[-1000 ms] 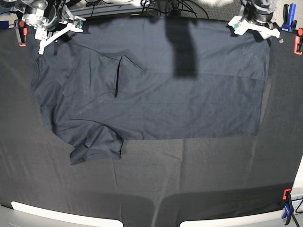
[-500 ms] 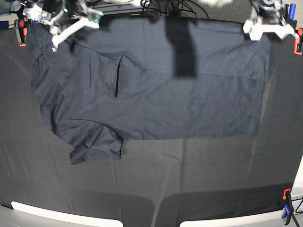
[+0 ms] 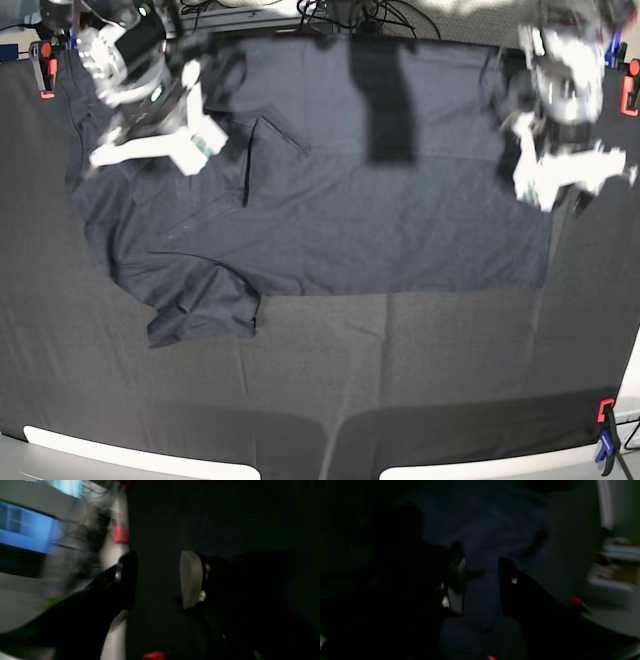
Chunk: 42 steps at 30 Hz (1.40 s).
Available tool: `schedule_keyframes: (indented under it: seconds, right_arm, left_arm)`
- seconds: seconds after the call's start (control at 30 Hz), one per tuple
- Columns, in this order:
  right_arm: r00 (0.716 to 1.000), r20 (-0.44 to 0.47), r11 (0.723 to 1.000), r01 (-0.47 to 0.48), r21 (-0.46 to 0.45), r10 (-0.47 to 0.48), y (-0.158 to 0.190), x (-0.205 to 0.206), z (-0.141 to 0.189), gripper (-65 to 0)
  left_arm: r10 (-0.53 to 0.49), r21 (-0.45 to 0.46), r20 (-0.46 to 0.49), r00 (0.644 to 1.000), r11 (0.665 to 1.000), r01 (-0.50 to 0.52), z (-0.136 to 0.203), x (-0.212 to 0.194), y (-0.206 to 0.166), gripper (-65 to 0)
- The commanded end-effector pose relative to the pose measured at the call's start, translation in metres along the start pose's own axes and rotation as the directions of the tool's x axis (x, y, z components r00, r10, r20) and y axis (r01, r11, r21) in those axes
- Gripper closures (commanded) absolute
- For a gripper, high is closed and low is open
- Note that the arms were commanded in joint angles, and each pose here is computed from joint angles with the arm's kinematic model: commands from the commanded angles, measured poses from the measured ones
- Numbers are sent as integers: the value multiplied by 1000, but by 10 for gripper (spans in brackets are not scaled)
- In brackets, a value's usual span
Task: Layout the t-shirt on the table in an organized manner, then fold the t-shirt properly
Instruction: 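Move both grippers down onto the shirt's sides to grasp again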
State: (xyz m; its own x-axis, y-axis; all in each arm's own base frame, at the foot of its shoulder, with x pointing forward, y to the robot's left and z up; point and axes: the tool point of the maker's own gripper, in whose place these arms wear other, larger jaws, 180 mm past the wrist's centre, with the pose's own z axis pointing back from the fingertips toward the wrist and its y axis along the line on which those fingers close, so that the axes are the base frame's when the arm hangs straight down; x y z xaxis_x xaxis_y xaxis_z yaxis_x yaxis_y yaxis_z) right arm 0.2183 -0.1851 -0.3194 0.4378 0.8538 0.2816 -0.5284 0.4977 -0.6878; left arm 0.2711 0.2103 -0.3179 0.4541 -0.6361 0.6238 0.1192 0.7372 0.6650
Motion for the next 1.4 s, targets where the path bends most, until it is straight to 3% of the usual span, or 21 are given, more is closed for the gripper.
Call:
schedule_keyframes:
  seconds: [0.0, 0.1, 0.17, 0.27, 0.37, 0.47, 0.6, 0.7, 0.8, 1.07, 1.2, 1.3, 1.37]
  right_arm:
    - [999, 32, 997, 10, -79, -8, -20, 7, 2, -216]
    - [999, 41, 991, 13, -132, -8, -32, 10, 2, -216]
    - [999, 41, 991, 13, -136, -8, -32, 11, 2, -216]
    - [999, 42, 991, 29, -129, -24, -29, 13, 2, -216]
    - [998, 50, 991, 54, -121, -48, -25, 17, 2, -216]
    - [996, 55, 991, 75, -113, -69, -22, 20, 2, -216]
    - [995, 59, 990, 90, -108, -84, -20, 22, 3, -216]
    - [995, 59, 990, 90, -108, -84, -20, 22, 3, -216]
    - [995, 55, 990, 88, -109, -83, -20, 21, 3, -216]
    - [991, 39, 987, 129, -95, -126, -8, 23, 5, -216]
    - [989, 40, 986, 142, -90, -139, -6, 25, 5, -216]
    - [989, 39, 985, 145, -89, -142, -5, 25, 5, -216]
    - [989, 38, 985, 145, -89, -142, -5, 25, 5, -216]
  left_arm:
    - [-4, 25, 80, 997, 1000, 2, -6, 23, 11, -263]
    - [45, -11, 167, 985, 999, -44, -21, 55, 15, -263]
    - [74, -25, 171, 982, 997, -71, -36, 66, 20, -263]
    - [37, -20, 153, 988, 999, -35, -62, 68, 26, -263]
    - [23, 10, 105, 994, 1000, -24, -91, 56, 38, -262]
    - [70, 0, 26, 997, 998, -70, -121, 38, 48, -262]
    - [130, -128, -63, 990, 982, -137, -154, 17, 41, -263]
    - [224, -273, -118, 967, 930, -248, -168, 10, 25, -262]
    - [332, -357, -148, 931, 860, -364, -178, 10, 21, -262]
    - [515, -398, -250, 820, 717, -572, -196, -6, 25, -262]
    - [591, -456, -313, 743, 593, -664, -190, -5, 2, -262]
    - [602, -478, -355, 715, 541, -692, -187, -2, -16, -262]
    - [586, -505, -380, 716, 518, -691, -183, 2, -28, -262]
